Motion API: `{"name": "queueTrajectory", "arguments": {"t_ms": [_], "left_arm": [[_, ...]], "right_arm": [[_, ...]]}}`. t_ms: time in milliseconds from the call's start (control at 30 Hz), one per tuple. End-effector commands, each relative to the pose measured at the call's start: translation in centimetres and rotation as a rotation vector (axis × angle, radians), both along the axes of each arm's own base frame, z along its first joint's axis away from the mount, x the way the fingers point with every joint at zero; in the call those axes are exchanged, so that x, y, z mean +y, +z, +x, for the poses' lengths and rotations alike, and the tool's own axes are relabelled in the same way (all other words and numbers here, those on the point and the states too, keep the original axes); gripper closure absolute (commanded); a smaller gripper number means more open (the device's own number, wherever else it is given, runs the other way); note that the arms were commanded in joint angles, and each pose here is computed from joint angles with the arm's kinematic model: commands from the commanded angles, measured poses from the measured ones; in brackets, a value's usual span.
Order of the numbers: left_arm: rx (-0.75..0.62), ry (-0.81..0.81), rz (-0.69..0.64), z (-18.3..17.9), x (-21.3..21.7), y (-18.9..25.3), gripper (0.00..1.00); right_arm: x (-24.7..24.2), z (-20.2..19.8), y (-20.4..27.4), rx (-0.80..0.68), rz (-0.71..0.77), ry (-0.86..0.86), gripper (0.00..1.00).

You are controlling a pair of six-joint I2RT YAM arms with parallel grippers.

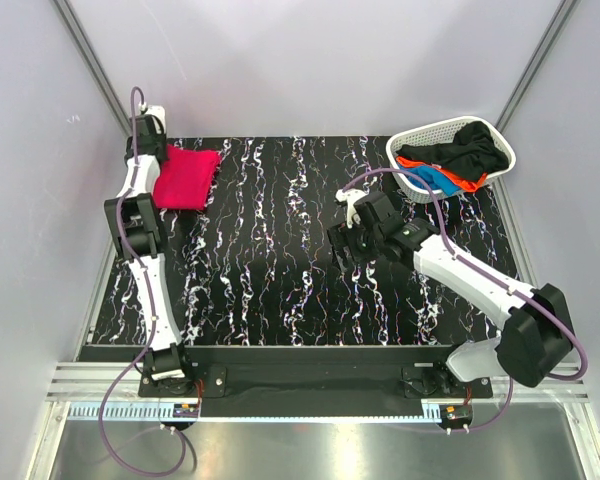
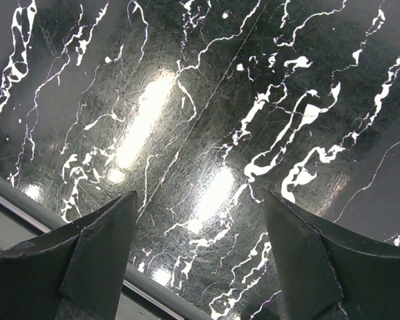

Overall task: Fold and stack the t-shirts
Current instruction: Neatly place the folded tshirt to the corner

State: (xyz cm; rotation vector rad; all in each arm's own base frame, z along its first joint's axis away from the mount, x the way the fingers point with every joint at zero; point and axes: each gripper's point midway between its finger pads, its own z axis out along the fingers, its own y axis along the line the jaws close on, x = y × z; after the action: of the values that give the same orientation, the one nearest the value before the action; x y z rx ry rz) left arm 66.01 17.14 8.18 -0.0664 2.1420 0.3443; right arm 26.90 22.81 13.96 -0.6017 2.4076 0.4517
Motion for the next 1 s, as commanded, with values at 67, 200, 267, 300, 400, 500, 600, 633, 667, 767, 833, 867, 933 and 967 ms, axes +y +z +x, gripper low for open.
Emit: {"name": "queueTrajectory", "arguments": {"t_ms": [67,200,267,300,400,500,600,633,667,767,833,867,933,967], "left_arm": [[-0.302,0.034,-0.010,4.3,0.5,6.9,1.00],[-0.365,0.170,-0.034,4.6,2.1,7.1,1.00],[-0.403,0.208,-0.047,4.8,2.6,7.6,1.00],[-0.419,0.249,-0.088,4.9,2.7,7.2,1.00],[-0.463,0.290,-0.134,5.2,2.9,7.9,1.00],[-0.479,0.301,-0.143,5.3,3.0,8.0,1.00],[-0.484,0.303,-0.141,5.3,3.0,8.1,1.00],[-0.480,0.305,-0.141,5.3,3.0,7.9,1.00],[-0.483,0.308,-0.139,5.2,3.1,8.1,1.00],[-0.480,0.330,-0.131,4.9,3.3,8.2,0.54],[-0.446,0.340,-0.122,4.2,3.4,7.4,0.37],[-0.460,0.345,-0.108,3.7,3.4,9.1,0.30],[-0.454,0.344,-0.096,3.0,2.7,10.1,0.01],[-0.413,0.352,-0.094,2.0,2.6,8.9,0.01]], "right_arm": [[0.4,0.6,1.3,-0.023,0.029,0.027,0.18],[0.1,0.5,0.9,-0.005,0.025,0.021,0.18],[0.2,0.5,0.8,0.001,0.028,0.020,0.18],[0.4,0.5,0.7,0.007,0.032,0.024,0.18],[0.6,0.6,0.9,0.008,0.039,0.025,0.18],[0.5,0.6,0.9,0.008,0.038,0.022,0.18],[0.4,0.6,0.7,0.012,0.038,0.015,0.18],[0.3,0.7,0.7,0.012,0.038,0.010,0.18],[0.4,0.6,0.7,0.016,0.040,0.011,0.18],[0.4,0.7,0.5,0.024,0.044,0.003,0.18],[0.3,0.8,0.4,0.030,0.048,-0.015,0.18],[0.4,0.7,0.8,0.031,0.067,-0.028,0.18],[0.5,0.5,0.9,0.031,0.092,-0.035,0.18],[0.5,0.4,1.0,0.031,0.101,-0.041,0.18]]}}
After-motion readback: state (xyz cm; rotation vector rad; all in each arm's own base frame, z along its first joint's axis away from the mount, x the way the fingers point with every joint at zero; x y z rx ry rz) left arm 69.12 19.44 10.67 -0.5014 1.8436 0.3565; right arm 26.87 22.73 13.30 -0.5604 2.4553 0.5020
